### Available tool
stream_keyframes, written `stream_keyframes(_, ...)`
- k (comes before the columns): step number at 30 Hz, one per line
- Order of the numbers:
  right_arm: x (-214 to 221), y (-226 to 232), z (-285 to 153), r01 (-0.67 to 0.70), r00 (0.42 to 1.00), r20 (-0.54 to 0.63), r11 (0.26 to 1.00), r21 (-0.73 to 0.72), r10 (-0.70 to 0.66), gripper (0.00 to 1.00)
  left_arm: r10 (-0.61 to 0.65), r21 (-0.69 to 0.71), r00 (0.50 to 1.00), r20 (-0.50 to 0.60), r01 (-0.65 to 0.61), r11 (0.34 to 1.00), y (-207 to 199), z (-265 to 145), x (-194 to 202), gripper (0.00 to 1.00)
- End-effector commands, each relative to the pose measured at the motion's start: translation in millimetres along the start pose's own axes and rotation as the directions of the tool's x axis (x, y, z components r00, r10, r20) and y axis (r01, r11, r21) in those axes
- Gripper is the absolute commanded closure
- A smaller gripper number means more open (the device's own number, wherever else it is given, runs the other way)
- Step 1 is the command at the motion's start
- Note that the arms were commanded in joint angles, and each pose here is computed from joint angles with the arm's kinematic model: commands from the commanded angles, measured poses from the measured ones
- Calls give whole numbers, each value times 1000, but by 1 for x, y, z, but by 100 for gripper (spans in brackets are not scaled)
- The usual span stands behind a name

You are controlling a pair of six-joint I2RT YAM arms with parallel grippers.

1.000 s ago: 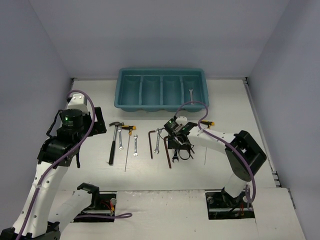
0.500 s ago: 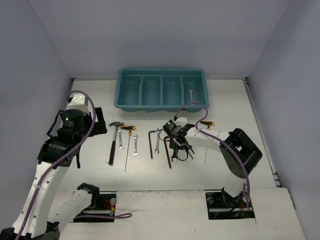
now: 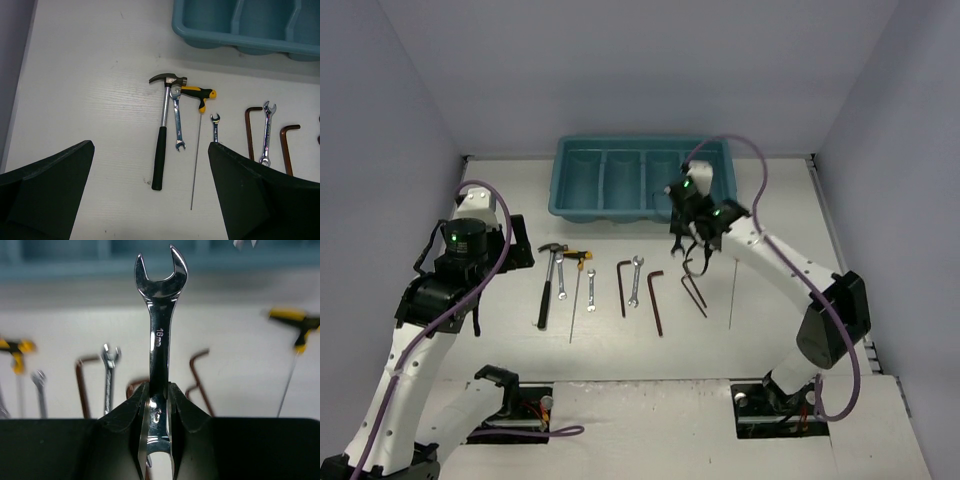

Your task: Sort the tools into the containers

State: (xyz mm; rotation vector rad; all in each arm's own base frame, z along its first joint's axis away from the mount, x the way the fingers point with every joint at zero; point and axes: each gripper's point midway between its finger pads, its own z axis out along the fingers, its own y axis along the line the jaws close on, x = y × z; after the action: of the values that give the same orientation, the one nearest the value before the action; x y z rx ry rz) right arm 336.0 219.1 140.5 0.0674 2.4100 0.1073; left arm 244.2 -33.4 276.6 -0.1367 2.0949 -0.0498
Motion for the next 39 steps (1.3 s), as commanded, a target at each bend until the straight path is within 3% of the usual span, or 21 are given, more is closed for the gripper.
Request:
stream_keyframes(1, -114, -40, -26, 12, 978, 209, 999, 36, -20, 100, -4, 19, 999, 40, 3, 1000, -4, -3, -11, 3)
stream_keyframes(9, -211, -71, 40, 91, 960, 256, 990, 106, -115, 100, -33, 43, 999, 24, 32, 999, -9, -3, -7, 3)
stream_keyframes(16, -229, -87, 119, 81, 969, 223, 988, 129, -108, 98, -56, 58, 998, -7, 56, 997, -12, -4, 3, 3)
stream_keyframes(21, -230, -91, 145, 73, 971, 214, 988, 137, -102, 69, -64, 52, 998, -16, 65, 997, -11, -6, 7, 3)
stream_keyframes(23, -229, -89, 144, 76, 972, 213, 989, 127, -102, 59, -71, 54, 997, -17, 72, 996, -11, -6, 7, 3)
stream_keyframes(28, -230, -88, 120, 87, 969, 221, 990, 110, -110, 49, -78, 58, 997, -16, 79, 995, -12, -7, 7, 3)
stream_keyframes(32, -236, -72, 62, 62, 957, 278, 996, 59, -76, 50, -72, 57, 997, 3, 71, 996, -11, -12, 0, 3)
stream_keyframes(35, -217, -52, 28, 17, 958, 285, 1000, 18, -21, 53, -68, 47, 998, 13, 68, 997, -8, -15, -4, 3)
stream_keyframes(39, -148, -2, -5, 16, 974, 225, 999, -49, -4, 54, -72, 47, 997, 19, 71, 996, -8, -17, -7, 3)
